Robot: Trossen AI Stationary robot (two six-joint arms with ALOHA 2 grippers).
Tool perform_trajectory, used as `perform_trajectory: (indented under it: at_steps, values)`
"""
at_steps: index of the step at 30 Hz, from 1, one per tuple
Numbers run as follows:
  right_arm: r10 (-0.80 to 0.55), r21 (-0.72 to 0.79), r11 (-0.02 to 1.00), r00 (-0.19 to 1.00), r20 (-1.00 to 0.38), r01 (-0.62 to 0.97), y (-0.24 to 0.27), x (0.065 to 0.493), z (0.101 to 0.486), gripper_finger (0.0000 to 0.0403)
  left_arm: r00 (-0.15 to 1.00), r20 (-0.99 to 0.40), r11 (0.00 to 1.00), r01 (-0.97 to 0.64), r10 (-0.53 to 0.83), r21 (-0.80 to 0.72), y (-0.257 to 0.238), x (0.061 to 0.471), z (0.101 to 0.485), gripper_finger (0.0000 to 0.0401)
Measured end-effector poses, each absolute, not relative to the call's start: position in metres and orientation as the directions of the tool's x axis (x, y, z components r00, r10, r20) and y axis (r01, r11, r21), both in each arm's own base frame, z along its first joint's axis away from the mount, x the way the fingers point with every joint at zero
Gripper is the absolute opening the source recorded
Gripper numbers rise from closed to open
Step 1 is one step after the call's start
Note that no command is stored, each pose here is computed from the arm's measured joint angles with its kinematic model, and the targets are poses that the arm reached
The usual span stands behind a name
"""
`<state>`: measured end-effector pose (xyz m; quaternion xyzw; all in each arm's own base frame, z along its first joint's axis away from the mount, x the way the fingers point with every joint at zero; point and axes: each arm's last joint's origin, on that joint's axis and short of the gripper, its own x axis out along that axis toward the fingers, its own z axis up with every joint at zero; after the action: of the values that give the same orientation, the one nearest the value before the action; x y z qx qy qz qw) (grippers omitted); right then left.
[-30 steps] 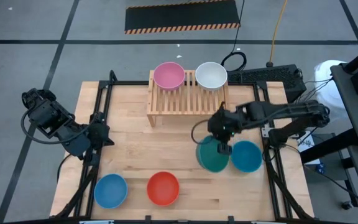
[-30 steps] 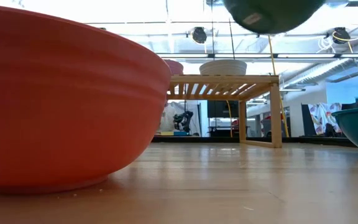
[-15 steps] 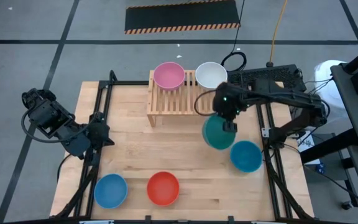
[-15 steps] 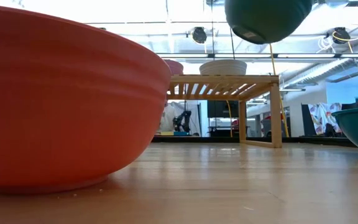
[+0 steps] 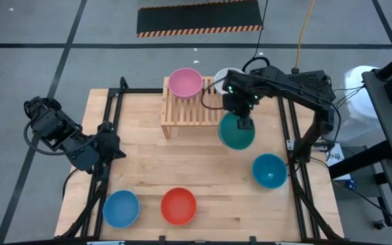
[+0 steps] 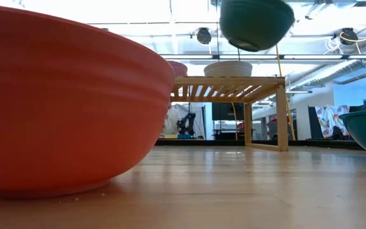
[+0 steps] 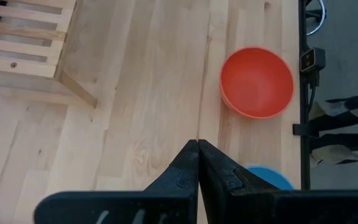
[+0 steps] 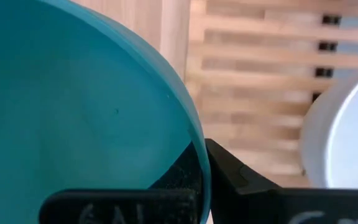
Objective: Place and stack bowls onto a shelf
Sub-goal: Put the green bowl on the shelf
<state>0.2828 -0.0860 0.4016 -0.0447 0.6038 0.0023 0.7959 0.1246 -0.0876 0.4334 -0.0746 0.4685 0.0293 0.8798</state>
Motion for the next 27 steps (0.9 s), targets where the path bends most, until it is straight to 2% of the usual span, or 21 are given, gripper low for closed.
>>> perform_trajectory:
  at_steps: [13, 16, 27]
  values:
    - [-0.067, -0.073, 0.997, 0.221, -0.973, -0.019, -0.135, 0.293, 0.386, 0.0, 0.559, -0.829, 0.983, -0.143, -0.018, -0.118, -0.088, 0.125, 0.433, 0.0008]
    - [-0.026, -0.026, 1.0, 0.229, -0.973, 0.0, -0.143, 0.292, 0.383, 0.0, 0.559, -0.829, 0.982, -0.147, -0.018, -0.121, -0.088, 0.125, 0.433, 0.0008]
    - [-0.006, -0.006, 1.0, 0.242, -0.97, 0.002, -0.152, 0.287, 0.383, 0.0, 0.56, -0.829, 0.977, -0.164, -0.018, -0.133, -0.088, 0.125, 0.433, 0.0008]
